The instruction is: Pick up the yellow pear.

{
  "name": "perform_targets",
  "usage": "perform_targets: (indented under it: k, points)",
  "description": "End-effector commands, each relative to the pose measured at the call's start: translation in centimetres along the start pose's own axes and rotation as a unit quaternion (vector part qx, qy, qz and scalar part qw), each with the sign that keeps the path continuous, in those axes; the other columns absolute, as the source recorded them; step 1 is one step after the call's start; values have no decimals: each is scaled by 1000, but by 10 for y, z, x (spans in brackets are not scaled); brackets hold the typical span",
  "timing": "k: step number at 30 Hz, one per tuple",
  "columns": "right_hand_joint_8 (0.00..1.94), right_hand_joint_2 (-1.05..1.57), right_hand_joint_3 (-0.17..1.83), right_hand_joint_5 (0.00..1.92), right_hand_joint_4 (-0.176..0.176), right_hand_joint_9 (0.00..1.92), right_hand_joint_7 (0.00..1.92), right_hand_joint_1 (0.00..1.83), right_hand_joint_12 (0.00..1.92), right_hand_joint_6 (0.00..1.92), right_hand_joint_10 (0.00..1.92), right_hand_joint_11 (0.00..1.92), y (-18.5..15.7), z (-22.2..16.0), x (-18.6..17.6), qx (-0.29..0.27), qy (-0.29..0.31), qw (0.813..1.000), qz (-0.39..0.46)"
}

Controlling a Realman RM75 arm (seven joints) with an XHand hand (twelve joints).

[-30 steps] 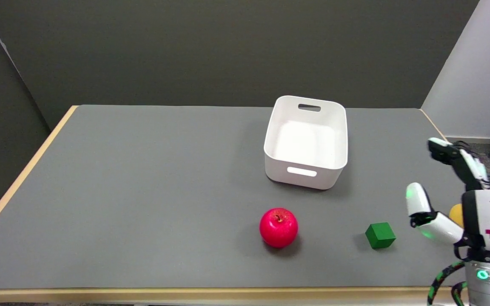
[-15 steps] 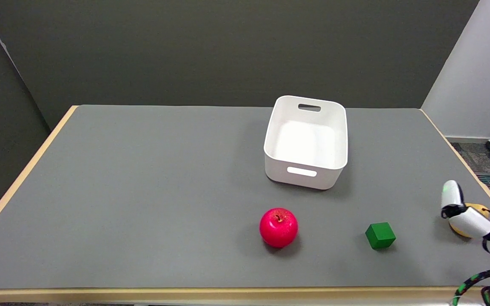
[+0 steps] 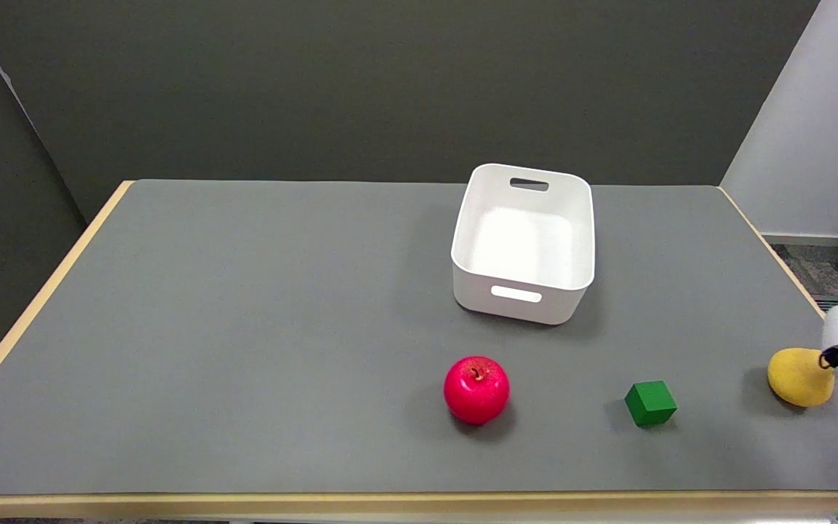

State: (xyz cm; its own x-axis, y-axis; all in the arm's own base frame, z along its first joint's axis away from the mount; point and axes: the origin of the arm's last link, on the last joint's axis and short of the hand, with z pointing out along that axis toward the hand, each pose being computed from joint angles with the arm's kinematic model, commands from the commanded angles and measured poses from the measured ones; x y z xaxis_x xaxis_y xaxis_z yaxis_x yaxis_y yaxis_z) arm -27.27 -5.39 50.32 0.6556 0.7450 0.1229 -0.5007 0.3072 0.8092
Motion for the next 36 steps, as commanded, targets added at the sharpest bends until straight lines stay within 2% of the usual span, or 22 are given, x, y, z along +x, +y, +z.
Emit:
perform_targets:
  k: [1, 11, 14, 16, 18, 28, 36]
  points:
    - [350, 594, 970, 183, -5, 33, 119, 548, 1007, 473, 669, -1, 47, -1, 1, -82, -48, 994, -57]
    - [345, 582, 947, 181, -4, 44, 124, 511, 1011, 460, 675, -1, 54, -1, -38, -118, -93, 988, -36]
    - [277, 614, 851, 208, -6, 47, 156, 506, 1012, 397, 666, -1, 56, -1, -45, -126, -105, 986, -35]
    - [306, 594, 886, 195, -6, 44, 143, 480, 1012, 423, 670, -1, 57, -1, -47, -129, -109, 985, -34]
    - [357, 563, 951, 173, -7, 38, 120, 445, 1013, 467, 675, -1, 60, -3, -49, -134, -107, 985, -25]
    - [357, 551, 945, 168, -6, 35, 115, 423, 1012, 465, 672, -1, 56, -5, -41, -119, -85, 989, -7]
    - [368, 565, 946, 193, -16, 49, 167, 381, 1027, 472, 679, -1, 59, -9, -40, -122, -94, 988, -8]
